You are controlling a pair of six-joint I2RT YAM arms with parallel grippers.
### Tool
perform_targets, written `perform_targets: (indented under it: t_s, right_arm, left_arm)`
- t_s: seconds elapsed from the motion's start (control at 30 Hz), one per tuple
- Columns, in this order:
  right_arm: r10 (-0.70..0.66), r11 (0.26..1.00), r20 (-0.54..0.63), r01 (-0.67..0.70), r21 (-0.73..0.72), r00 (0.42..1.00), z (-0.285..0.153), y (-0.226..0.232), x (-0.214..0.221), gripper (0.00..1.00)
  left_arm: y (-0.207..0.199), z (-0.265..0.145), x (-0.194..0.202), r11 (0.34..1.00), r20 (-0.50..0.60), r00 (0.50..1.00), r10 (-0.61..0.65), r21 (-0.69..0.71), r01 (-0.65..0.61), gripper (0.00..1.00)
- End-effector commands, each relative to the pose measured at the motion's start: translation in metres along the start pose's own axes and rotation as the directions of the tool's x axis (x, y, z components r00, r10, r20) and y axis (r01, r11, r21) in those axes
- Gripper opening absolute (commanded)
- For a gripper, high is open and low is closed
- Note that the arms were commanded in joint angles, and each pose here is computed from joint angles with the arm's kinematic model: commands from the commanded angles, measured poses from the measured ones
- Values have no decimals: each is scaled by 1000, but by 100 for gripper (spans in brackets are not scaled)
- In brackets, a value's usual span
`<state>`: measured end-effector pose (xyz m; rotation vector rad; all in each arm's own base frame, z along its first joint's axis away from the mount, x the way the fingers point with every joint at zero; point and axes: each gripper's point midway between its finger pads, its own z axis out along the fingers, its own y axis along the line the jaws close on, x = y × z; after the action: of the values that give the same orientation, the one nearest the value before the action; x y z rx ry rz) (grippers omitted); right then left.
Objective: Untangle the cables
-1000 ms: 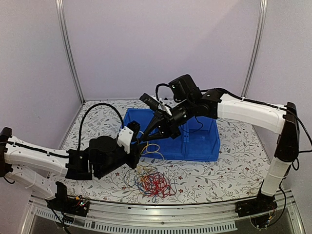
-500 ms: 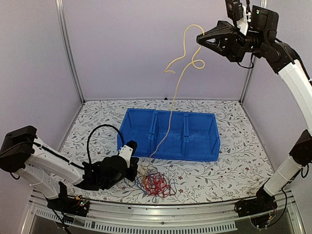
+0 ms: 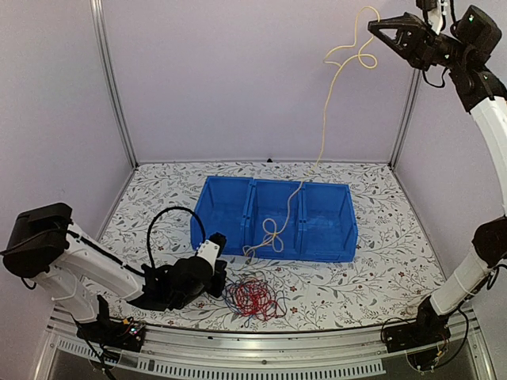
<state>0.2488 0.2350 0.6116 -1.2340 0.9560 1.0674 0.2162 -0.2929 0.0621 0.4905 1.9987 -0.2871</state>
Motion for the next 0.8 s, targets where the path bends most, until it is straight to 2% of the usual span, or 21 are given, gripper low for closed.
perform_targets:
  t_s: [0.0,0.03,0.17,0.33,0.47,0.6,0.67,0.77]
  right_arm:
    - [-89,994,77,83,71,993,-38,2,-60,0]
    - [-145,987,92,137,82,985,-44,5,-69,0]
    - [-107,988,98,95,120,989,-57,1,-78,0]
    - [-54,977,87,34,213,995,-76,-29,-63,0]
    - [5,966,68,-23,258,998,-83,-54,-31,0]
    - [81,960,52,-92,264,995,-87,-59,3,0]
    - [104,958,47,-113,264,993,-88,-57,13,0]
    - [131,955,42,-138,261,990,-88,-51,23,0]
  left_arm:
    - [5,4,15,1000,-44,999,-6,-12,6,0]
    - [5,3,18,1000,-51,999,-5,-10,5,0]
    - [7,2,23,1000,-65,998,-7,-8,7,0]
    - [5,3,21,1000,-62,998,0,-7,-1,0]
    - [-10,5,4,998,-54,997,62,26,-61,1]
    - [-48,-5,-32,981,23,991,135,138,-137,34]
    - [-69,-14,-52,966,78,985,155,195,-168,43]
    - [-98,-26,-82,939,171,971,168,272,-210,52]
